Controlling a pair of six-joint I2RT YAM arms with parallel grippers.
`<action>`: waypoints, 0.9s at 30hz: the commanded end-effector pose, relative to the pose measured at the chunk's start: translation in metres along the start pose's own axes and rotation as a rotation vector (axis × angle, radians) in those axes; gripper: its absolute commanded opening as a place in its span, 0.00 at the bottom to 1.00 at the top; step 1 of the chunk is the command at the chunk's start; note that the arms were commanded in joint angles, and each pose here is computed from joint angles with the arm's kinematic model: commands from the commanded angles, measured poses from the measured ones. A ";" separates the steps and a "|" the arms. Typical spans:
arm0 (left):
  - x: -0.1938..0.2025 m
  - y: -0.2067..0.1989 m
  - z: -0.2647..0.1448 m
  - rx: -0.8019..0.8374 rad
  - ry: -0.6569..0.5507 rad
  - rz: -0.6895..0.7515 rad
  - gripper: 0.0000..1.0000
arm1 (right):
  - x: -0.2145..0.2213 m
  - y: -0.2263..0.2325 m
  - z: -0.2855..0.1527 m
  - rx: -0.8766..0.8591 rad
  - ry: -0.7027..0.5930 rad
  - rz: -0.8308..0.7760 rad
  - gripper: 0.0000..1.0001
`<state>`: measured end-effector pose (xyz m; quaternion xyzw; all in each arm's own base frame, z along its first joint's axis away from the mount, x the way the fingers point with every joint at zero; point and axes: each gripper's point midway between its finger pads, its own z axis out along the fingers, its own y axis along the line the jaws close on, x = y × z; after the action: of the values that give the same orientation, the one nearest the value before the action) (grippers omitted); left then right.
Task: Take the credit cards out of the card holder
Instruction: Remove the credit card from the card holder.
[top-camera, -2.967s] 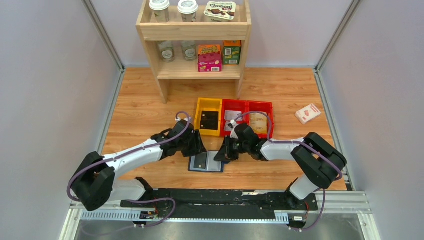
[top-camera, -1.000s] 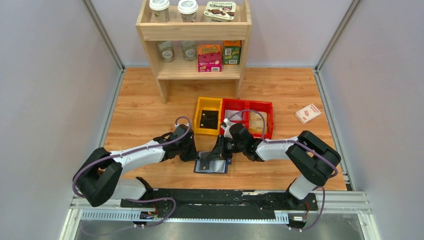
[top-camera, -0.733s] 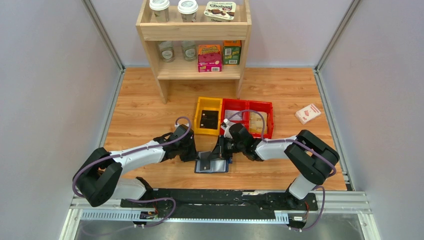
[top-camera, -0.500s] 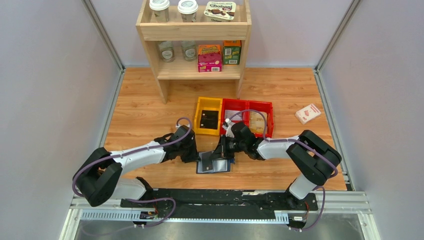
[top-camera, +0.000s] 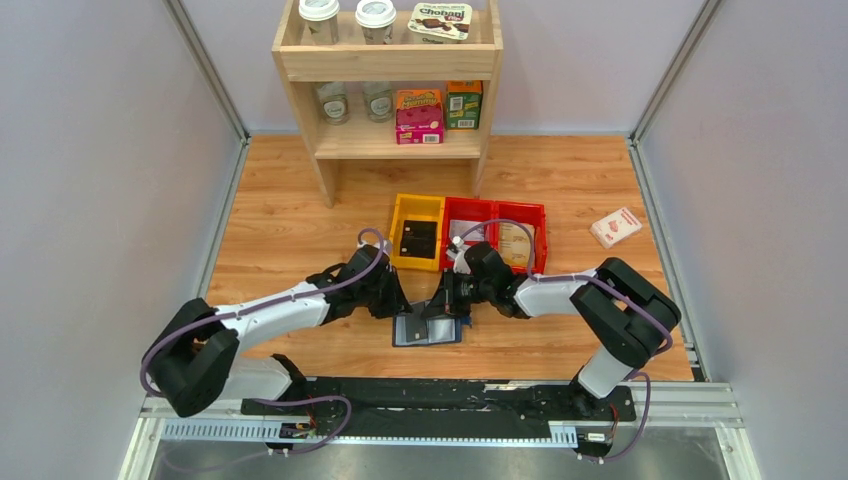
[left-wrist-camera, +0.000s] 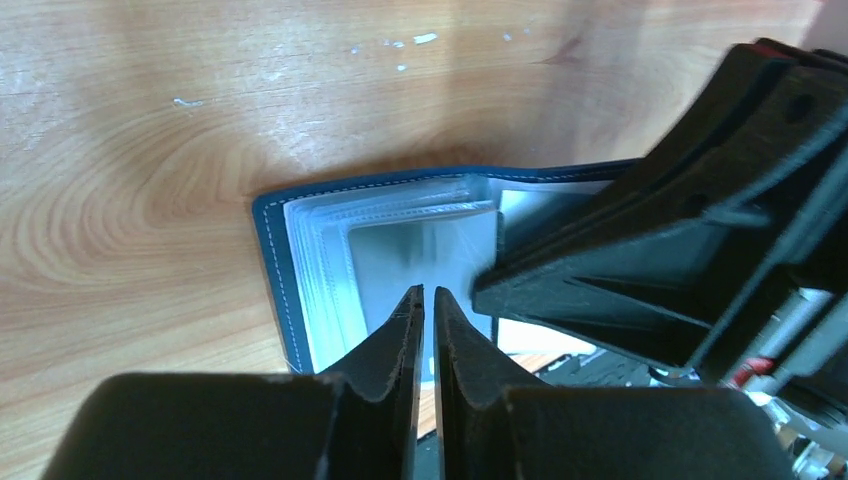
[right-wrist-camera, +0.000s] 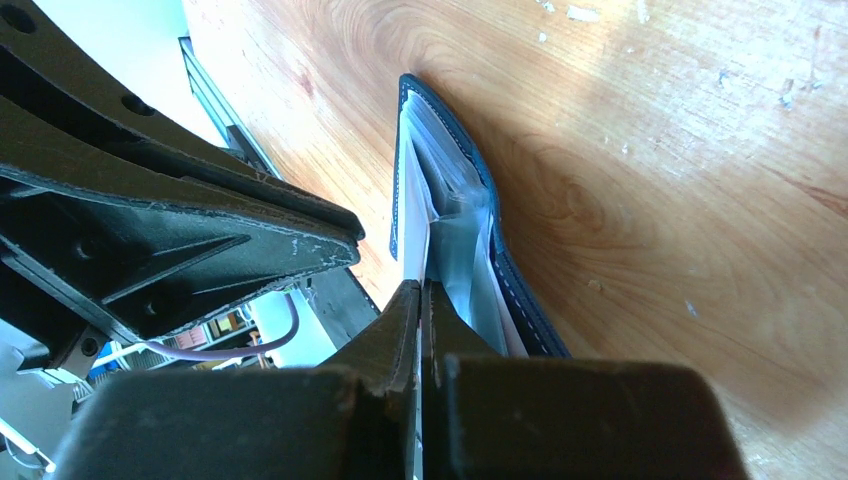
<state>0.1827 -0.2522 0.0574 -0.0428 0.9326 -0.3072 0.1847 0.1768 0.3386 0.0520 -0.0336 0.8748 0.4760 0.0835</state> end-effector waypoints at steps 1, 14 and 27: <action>0.006 0.006 0.010 -0.047 0.049 -0.003 0.11 | -0.002 -0.002 0.003 -0.009 0.003 -0.017 0.00; 0.021 0.041 0.015 -0.186 0.092 -0.022 0.02 | -0.006 0.010 -0.007 -0.074 -0.028 -0.010 0.15; 0.024 0.044 0.015 -0.196 0.097 -0.028 0.01 | -0.006 0.004 -0.012 -0.098 -0.033 0.023 0.00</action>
<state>0.1793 -0.2479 0.0303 -0.0540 0.9513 -0.2657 0.1466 0.1759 0.3257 0.0413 -0.0070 0.8726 0.4829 0.0732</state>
